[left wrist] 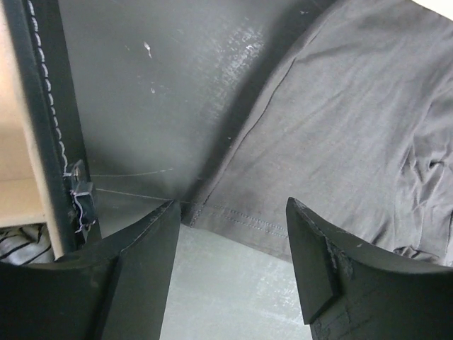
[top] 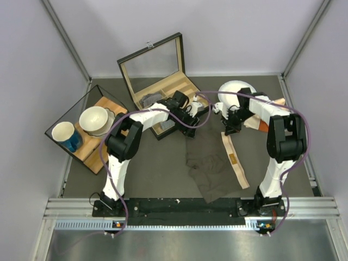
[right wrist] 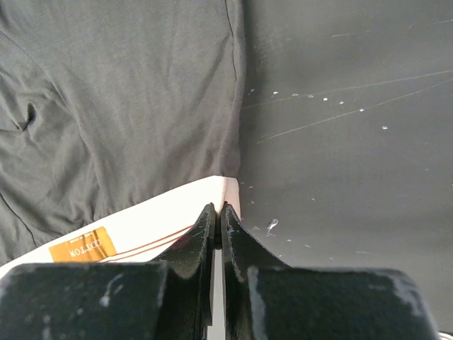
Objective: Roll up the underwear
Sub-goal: Fold the underwear at the center of the board.
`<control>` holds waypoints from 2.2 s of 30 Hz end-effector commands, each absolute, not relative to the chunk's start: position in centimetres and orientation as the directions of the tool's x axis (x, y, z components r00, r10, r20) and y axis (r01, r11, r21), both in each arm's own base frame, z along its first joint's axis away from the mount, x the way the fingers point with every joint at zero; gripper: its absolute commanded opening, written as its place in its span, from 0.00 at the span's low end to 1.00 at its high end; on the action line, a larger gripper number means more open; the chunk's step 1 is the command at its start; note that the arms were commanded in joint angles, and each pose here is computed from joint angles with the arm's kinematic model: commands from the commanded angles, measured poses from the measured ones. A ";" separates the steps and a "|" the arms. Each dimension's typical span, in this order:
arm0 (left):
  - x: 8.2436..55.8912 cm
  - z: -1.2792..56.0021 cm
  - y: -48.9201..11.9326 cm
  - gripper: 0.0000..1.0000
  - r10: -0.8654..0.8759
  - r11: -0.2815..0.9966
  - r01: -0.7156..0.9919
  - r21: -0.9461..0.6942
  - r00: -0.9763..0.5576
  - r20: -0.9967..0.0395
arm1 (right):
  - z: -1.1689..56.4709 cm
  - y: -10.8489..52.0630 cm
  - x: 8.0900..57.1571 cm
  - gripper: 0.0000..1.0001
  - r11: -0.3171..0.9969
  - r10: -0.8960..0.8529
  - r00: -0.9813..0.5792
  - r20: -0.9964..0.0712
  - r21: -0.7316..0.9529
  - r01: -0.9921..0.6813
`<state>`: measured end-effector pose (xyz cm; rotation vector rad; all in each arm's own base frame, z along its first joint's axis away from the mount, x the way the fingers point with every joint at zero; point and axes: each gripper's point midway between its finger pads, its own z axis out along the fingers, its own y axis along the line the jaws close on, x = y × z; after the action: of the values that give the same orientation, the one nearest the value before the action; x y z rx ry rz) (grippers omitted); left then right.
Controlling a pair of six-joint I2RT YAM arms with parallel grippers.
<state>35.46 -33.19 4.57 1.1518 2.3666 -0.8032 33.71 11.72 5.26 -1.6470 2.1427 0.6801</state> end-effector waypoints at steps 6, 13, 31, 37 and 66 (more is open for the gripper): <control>36.3 2.9 -32.4 0.48 0.636 0.536 0.804 -0.258 -0.586 -0.503 | 6.7 12.3 33.8 0.00 0.188 -0.781 -0.232 -0.580 0.135 -0.973; 35.6 3.0 -31.7 0.00 0.647 0.568 0.782 -0.258 -0.617 -0.448 | 6.8 12.4 33.8 0.00 0.192 -0.778 -0.236 -0.582 0.137 -0.972; 38.1 16.7 -30.3 0.00 0.519 0.647 0.761 -0.045 -0.483 -0.706 | 15.8 13.3 36.7 0.00 0.264 -0.716 -0.142 -0.684 -0.076 -0.962; 32.6 16.0 -31.2 0.00 0.540 0.595 0.796 -0.116 -0.502 -0.675 | 14.5 13.1 32.1 0.00 0.217 -0.712 -0.123 -0.691 -0.051 -0.975; 15.5 9.2 -35.1 0.00 0.643 0.448 0.818 -0.362 -0.576 -0.506 | 5.6 9.8 19.6 0.00 0.057 -0.812 -0.070 -0.579 0.041 -0.998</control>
<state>16.05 -33.21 8.53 1.2432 2.4578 -0.7642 19.99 10.28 6.48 -1.7574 1.9379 0.6401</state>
